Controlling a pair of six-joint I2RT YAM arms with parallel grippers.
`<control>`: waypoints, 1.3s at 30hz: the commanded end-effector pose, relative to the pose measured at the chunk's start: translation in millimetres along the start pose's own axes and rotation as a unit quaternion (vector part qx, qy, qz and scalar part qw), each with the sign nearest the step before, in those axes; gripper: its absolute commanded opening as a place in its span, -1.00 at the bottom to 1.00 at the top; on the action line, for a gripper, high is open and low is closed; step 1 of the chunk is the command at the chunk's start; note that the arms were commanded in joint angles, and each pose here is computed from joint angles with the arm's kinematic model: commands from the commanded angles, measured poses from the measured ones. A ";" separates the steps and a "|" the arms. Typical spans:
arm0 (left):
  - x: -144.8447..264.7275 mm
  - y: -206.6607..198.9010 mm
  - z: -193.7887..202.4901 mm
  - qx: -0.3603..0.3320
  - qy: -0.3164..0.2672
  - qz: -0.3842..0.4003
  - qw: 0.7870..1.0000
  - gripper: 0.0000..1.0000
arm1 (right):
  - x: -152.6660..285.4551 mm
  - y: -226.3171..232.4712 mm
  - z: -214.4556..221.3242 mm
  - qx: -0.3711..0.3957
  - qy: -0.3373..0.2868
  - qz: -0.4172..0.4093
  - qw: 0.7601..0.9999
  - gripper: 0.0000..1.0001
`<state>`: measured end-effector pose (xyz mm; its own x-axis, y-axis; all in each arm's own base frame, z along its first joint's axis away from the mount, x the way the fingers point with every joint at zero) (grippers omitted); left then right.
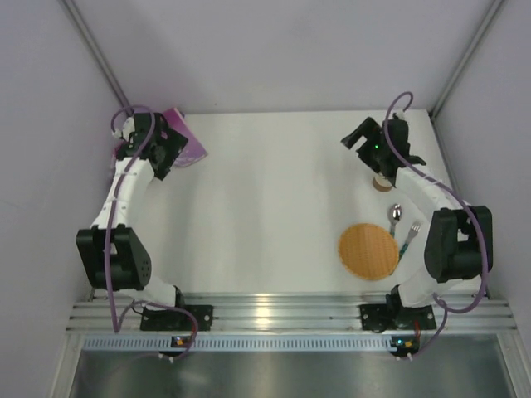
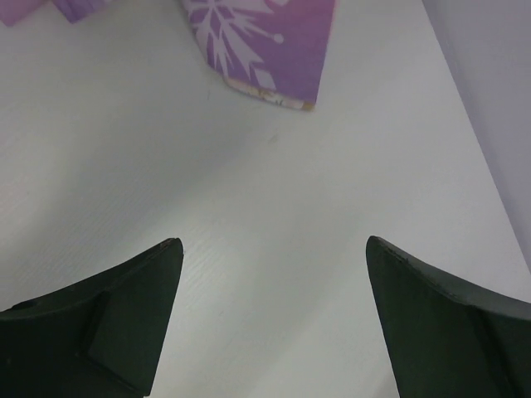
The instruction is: Set the dinner table for one person
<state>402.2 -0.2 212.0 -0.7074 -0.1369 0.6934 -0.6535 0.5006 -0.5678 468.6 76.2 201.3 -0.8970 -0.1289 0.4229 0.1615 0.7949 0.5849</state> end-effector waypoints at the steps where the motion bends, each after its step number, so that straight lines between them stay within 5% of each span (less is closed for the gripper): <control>1: -17.9 -6.0 -39.6 0.012 -0.072 -0.063 0.995 0.93 | 38.0 5.3 81.9 -0.022 0.147 0.025 0.989 0.99; 8: -87.2 -4.7 -54.3 -0.008 -0.076 -0.108 0.991 0.93 | 96.9 29.8 102.1 0.077 0.172 -0.020 0.982 0.99; 17: -172.0 28.9 -47.6 -0.053 -0.038 -0.139 0.988 0.90 | 173.2 35.6 65.5 0.127 0.123 -0.025 0.984 0.99; 31: -244.3 15.9 -69.4 -0.083 -0.051 -0.132 0.986 0.74 | 208.5 2.5 67.9 0.143 0.109 0.024 0.983 0.99; 32: -253.8 20.1 -63.1 -0.082 -0.042 -0.137 0.986 0.68 | 210.4 0.6 68.2 0.145 0.107 0.026 0.983 0.99; 36: -260.5 -7.2 -59.9 -0.065 -0.023 -0.086 0.994 -0.80 | 214.5 -7.4 68.3 0.155 0.103 0.037 0.982 0.99; 37: -258.4 -12.6 -57.3 -0.054 -0.020 -0.080 0.995 -1.00 | 215.0 -8.7 68.0 0.161 0.101 0.039 0.981 0.99; 39: -251.4 -27.9 -43.0 -0.056 -0.010 -0.066 0.996 -1.00 | 214.8 -9.9 67.2 0.165 0.100 0.041 0.980 1.00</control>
<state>595.8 84.2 47.2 -0.5584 -0.2952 0.7752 -0.7572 0.5630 -0.3310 249.8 86.7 236.6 -0.7691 -0.1690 0.6163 0.0651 0.9387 0.3386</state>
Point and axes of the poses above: each gripper's point midway between its finger pads, its own x axis back along the fingers, its own y axis along the line the jaws close on, z = x × y, the point moved 1 cm from there along x, back along the fingers, and after that the axes turned 5 degrees about x, right-handed, at the moved point
